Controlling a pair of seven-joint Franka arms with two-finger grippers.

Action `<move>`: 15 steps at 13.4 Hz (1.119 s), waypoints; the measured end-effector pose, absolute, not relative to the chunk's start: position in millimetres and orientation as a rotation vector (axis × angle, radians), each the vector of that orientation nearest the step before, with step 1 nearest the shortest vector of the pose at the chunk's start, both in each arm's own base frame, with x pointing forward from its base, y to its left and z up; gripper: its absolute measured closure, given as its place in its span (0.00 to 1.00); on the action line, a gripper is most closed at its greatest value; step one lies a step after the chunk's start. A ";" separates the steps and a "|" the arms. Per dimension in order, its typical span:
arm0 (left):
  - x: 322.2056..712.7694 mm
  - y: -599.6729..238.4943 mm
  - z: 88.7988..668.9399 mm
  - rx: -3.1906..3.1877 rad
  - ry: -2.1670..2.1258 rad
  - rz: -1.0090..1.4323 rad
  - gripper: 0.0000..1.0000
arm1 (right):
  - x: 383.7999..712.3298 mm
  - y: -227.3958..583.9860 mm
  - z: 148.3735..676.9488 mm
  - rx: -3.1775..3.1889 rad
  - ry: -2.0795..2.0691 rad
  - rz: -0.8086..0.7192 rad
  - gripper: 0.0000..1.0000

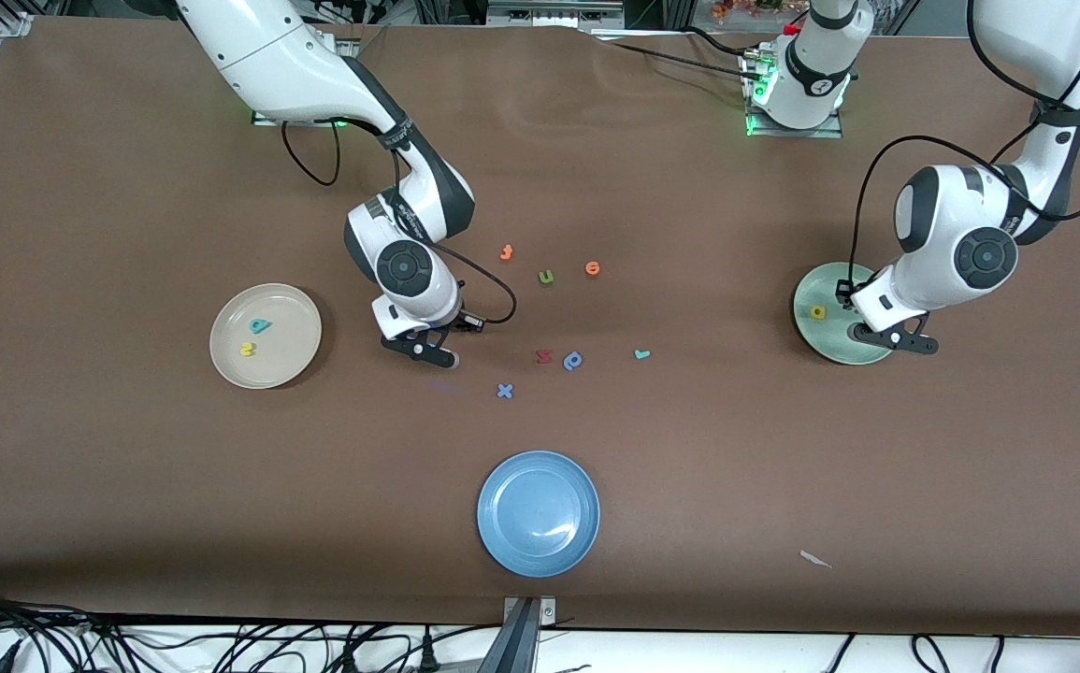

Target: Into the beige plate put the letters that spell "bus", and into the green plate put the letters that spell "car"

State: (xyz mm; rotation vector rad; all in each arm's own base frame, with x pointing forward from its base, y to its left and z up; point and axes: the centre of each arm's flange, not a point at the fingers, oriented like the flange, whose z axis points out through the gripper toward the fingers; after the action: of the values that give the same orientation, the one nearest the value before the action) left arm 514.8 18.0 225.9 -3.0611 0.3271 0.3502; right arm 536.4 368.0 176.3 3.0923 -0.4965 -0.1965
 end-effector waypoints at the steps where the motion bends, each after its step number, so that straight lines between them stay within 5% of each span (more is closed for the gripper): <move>1: 513.7 18.3 224.6 -3.061 0.328 0.350 0.73 | 536.5 367.9 176.3 3.092 -0.497 -0.197 0.74; 5: 514.6 17.8 225.5 -3.062 0.337 0.341 0.65 | 545.3 356.8 182.8 3.079 -0.524 -0.180 0.74; 9: 515.9 14.2 227.4 -3.062 0.348 0.333 0.28 | 573.4 328.3 227.7 3.013 -0.526 -0.203 0.74; 12: 519.7 -3.8 233.0 -3.069 0.392 0.308 0.24 | 600.4 280.5 257.7 2.981 -0.389 -0.224 0.74; 15: 528.1 -56.0 248.3 -3.167 0.406 0.247 0.01 | 623.9 205.0 260.7 2.944 -0.212 -0.269 0.74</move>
State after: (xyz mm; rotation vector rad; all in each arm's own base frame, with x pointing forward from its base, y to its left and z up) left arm 528.1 -56.0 248.3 -3.1665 0.4063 0.2468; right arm 623.9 205.0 260.7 2.9441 -0.2118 -0.2690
